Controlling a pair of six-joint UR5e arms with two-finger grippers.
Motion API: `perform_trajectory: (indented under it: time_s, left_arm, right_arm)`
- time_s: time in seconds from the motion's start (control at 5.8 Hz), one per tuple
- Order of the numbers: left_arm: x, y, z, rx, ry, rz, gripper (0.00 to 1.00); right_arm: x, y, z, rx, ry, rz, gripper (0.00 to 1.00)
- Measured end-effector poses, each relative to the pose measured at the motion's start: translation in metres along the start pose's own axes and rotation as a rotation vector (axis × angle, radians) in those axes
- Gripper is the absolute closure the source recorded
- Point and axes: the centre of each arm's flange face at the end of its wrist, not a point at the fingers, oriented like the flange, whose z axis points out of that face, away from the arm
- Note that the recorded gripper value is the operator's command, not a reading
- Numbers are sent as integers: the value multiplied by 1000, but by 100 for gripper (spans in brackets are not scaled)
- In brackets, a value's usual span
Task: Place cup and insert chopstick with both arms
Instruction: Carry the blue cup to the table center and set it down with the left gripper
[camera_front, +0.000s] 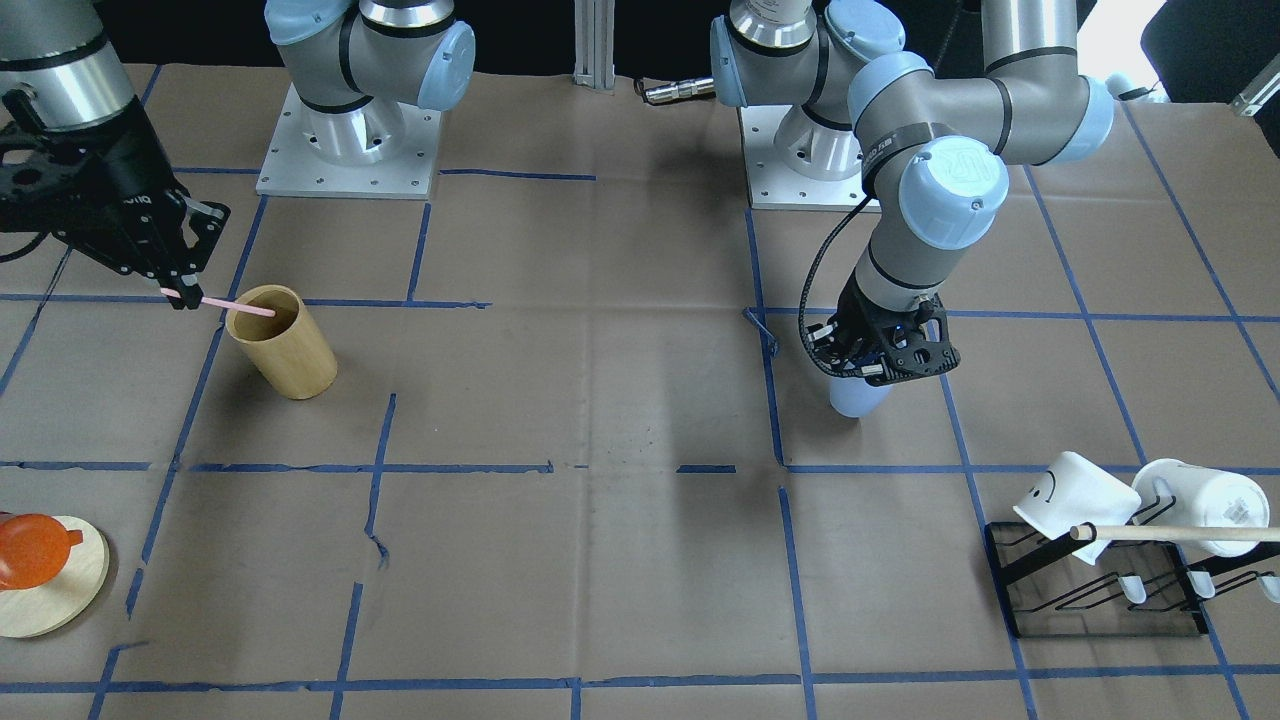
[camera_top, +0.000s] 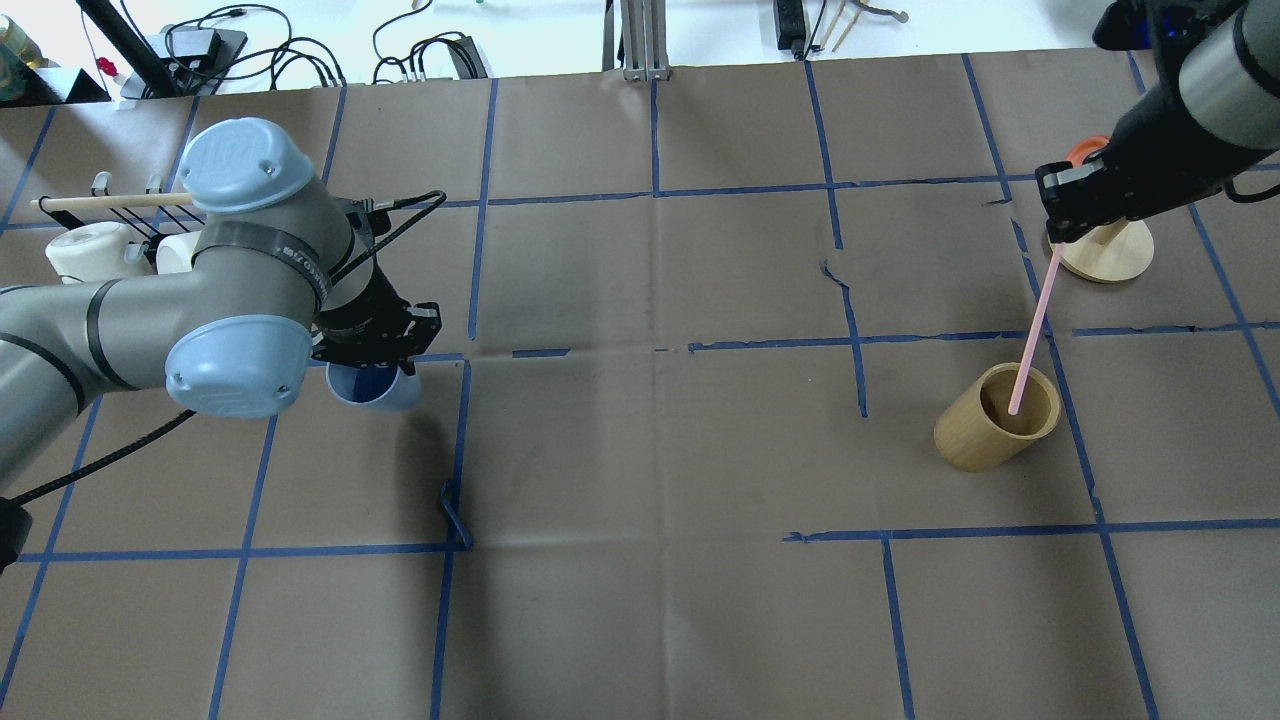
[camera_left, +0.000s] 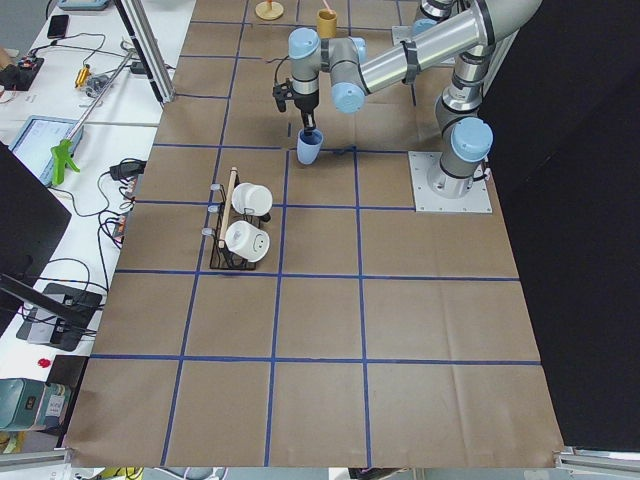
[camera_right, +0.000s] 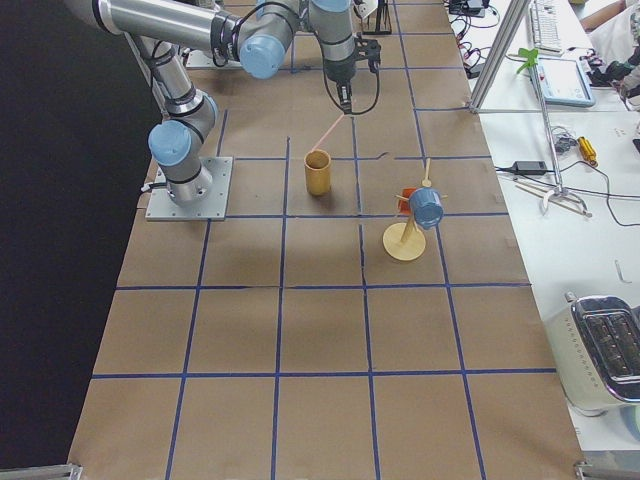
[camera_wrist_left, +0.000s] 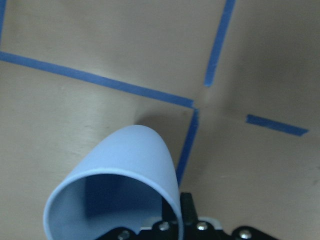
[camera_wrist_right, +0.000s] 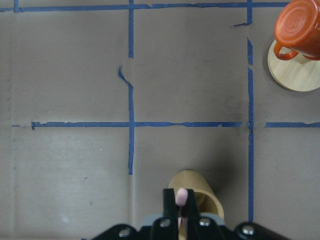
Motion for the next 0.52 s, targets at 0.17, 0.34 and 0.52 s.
perform_trajectory:
  time_s: [0.17,0.34,0.52]
  left_arm:
    - [51,-3,-6,11,34,-45,100]
    - [110,-7,-12,27,61,-75,100]
    - [161,-7,-12,35,77,-84,99]
  right_arm:
    - [-27,-17,-20,-29,8,21,92]
    - [-52,-37,-29,-56,31,25,92]
    - [-65,-50,-30,-76,45,22,91]
